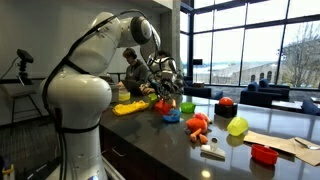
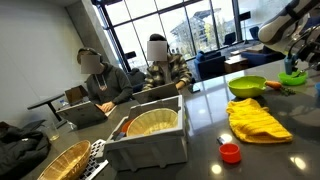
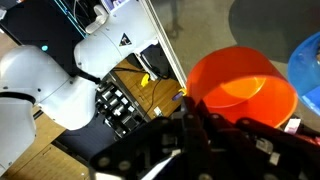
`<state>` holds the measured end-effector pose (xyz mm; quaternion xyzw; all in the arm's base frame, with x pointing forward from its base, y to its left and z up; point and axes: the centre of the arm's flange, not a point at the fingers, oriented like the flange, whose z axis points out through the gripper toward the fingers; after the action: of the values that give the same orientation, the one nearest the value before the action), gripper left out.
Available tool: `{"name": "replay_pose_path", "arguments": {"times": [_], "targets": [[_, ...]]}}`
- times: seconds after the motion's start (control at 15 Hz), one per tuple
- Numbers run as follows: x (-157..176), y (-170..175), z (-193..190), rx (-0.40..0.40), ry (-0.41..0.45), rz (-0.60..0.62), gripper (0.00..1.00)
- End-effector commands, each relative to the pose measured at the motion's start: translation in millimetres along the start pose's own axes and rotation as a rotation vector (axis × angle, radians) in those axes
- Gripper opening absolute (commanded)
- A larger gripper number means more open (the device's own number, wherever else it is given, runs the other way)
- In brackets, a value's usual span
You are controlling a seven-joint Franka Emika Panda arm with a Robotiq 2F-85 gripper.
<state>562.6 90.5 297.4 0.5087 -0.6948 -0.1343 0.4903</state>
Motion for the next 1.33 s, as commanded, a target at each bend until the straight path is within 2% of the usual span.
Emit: {"name": "replay_pose_path", "arguments": {"times": [0.0, 0.53, 1.27], "targets": [[10.7, 13.4, -17.0, 0.026, 0.018, 0.027, 0.01], [2.7, 8.7, -38.3, 0.075, 0.039, 0.047, 0.01], [-24.0, -4.3, -45.8, 0.078, 0.13, 0.037, 0.01]]}}
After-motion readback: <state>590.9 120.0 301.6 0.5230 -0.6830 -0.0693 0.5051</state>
